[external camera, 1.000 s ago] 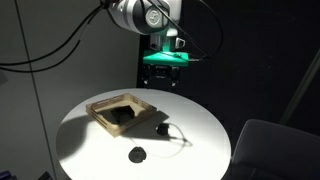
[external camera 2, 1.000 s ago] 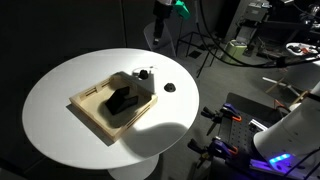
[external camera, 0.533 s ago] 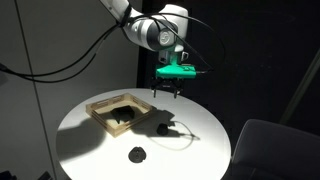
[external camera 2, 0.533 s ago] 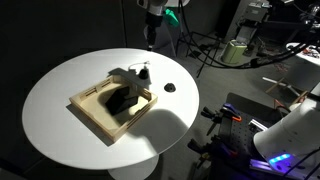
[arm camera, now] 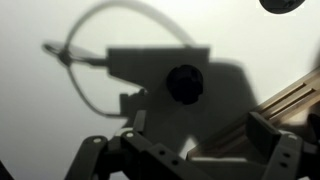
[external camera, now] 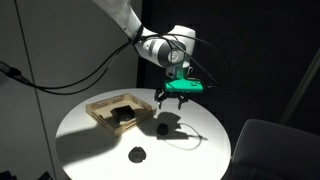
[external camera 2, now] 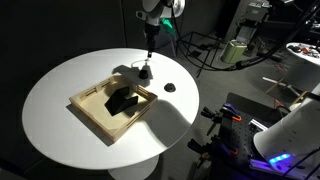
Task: Stack the two black objects on the table
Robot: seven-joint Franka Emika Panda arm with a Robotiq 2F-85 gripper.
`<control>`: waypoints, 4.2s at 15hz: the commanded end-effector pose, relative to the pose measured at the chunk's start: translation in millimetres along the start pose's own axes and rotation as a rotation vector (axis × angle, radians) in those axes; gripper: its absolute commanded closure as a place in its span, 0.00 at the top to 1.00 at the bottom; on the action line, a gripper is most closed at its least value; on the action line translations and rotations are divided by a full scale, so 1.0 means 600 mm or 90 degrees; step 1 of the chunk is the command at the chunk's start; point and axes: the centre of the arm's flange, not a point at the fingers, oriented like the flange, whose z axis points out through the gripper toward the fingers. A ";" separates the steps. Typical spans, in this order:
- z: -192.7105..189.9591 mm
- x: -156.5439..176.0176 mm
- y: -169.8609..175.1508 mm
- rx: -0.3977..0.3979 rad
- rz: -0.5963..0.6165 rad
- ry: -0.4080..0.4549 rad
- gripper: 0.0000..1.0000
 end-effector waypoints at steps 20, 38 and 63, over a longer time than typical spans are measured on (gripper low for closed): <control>0.189 0.039 0.038 0.063 -0.069 -0.062 1.00; 0.230 0.058 -0.005 0.054 -0.131 -0.093 0.42; -0.006 0.018 -0.197 -0.042 -0.156 -0.109 0.42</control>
